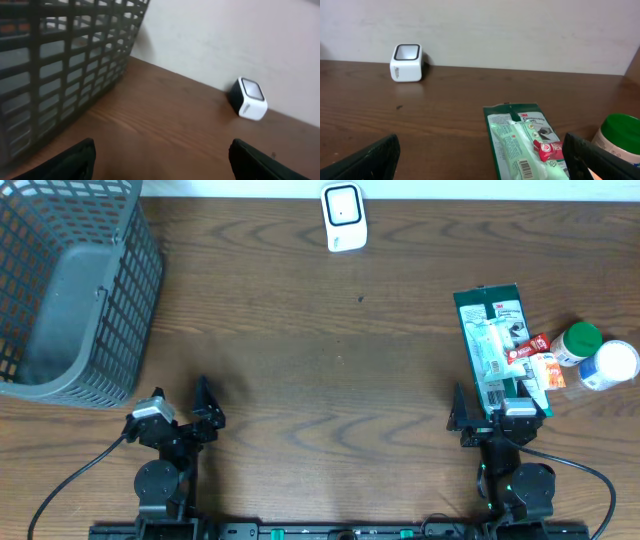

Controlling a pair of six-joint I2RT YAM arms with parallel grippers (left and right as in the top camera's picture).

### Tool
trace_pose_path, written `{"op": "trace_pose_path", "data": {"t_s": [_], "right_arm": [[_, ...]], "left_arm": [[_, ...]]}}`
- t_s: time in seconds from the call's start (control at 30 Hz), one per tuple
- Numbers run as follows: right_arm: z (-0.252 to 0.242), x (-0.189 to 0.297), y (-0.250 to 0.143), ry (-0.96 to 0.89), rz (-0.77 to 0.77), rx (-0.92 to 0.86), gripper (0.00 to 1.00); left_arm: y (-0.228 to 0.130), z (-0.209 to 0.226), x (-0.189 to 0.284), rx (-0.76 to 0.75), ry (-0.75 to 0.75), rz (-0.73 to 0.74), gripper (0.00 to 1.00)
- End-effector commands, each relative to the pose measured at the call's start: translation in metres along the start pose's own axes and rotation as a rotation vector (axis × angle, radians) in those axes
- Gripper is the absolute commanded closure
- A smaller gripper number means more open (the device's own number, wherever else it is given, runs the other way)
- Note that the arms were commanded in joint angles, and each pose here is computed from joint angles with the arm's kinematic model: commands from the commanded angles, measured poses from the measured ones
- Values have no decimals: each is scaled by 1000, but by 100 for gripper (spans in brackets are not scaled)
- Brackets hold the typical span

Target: Scan the item barcode

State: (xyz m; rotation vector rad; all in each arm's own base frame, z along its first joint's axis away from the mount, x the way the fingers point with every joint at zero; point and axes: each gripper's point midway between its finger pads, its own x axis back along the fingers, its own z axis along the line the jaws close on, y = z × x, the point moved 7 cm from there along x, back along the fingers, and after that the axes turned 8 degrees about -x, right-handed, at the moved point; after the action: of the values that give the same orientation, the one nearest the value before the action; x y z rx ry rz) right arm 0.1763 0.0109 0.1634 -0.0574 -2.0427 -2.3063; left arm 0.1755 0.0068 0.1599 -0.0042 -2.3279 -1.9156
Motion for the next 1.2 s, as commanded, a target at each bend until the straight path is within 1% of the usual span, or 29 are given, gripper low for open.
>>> {"op": "trace_pose_path", "data": {"t_s": [0.0,0.1,0.2,1.17], "right_arm": [[-1,0,0,-4,-3,4,1],[-1,0,0,-4,-3,4,1],[-1,0,0,-4,-3,4,1],[-1,0,0,-4,-3,4,1]], "left_arm": [[-13,-4,0,-152,-57,61,14],[-14,-6,0,-235,-77,59,14],[-13,-6,0,-275,-77,57,14],[-14,-6,0,-275,-77,59,14]]}}
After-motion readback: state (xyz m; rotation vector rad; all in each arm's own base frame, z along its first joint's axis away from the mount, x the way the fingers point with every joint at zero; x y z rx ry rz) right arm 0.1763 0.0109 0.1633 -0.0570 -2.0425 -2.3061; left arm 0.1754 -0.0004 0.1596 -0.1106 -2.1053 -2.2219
